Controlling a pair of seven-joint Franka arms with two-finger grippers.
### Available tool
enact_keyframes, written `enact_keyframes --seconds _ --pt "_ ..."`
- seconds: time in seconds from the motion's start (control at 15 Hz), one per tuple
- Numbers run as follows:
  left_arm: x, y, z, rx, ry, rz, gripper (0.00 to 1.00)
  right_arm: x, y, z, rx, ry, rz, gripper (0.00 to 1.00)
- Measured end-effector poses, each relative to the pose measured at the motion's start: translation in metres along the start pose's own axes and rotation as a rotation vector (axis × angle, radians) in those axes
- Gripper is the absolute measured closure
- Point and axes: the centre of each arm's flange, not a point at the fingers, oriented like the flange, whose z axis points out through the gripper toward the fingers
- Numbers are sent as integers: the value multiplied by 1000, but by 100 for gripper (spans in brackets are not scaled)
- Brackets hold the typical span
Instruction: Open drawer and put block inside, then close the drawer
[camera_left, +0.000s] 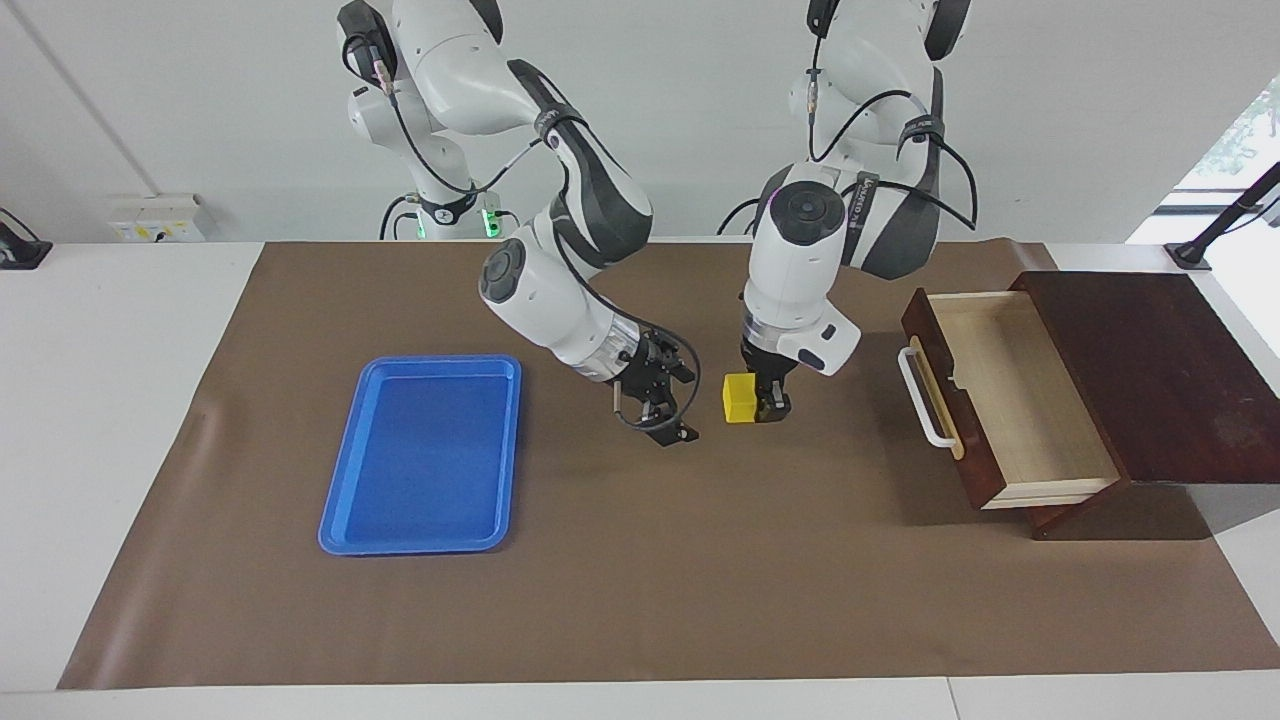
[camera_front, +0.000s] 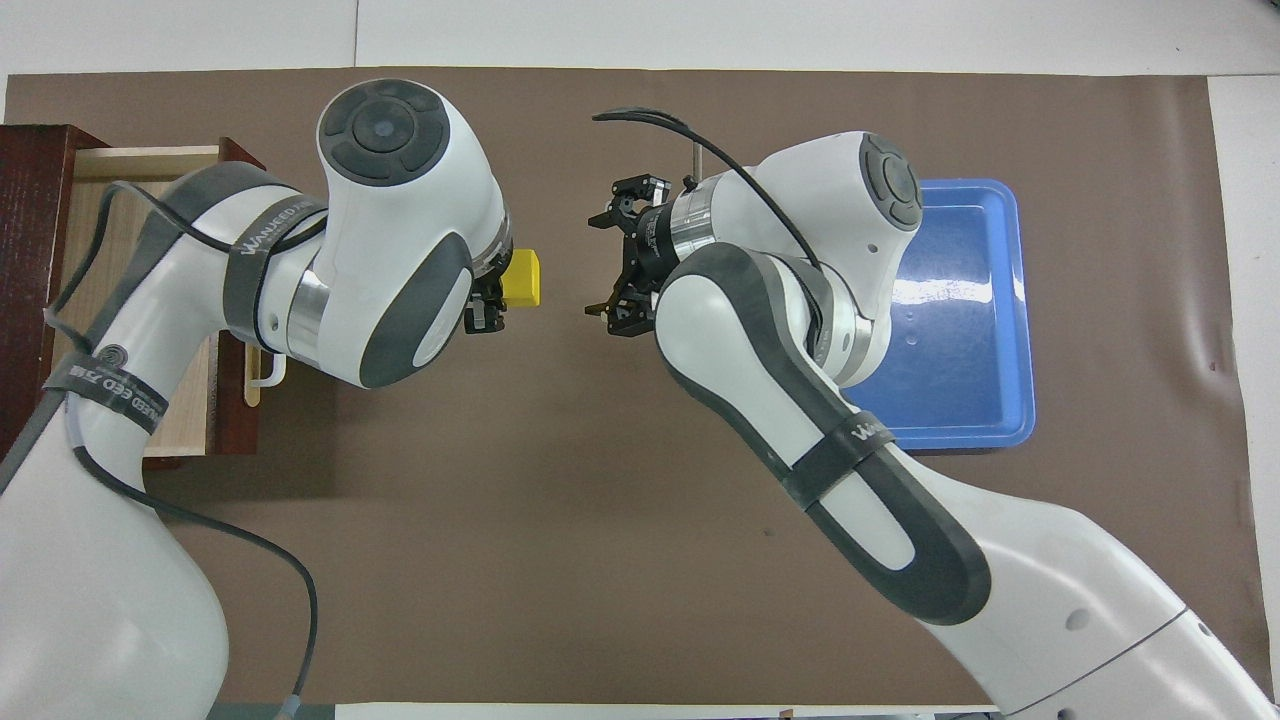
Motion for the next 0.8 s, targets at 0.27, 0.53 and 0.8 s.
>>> enact_keyframes --seconds 0.27,0.53,0.8 --pt "79 18 -32 24 11 -12 44 40 -21 -63 14 -5 19 0" --pt "181 27 -75 20 4 -6 44 52 -13 -119 21 18 7 0" --pt "289 31 -91 15 -24 26 44 71 4 -176 -69 153 -200 0"
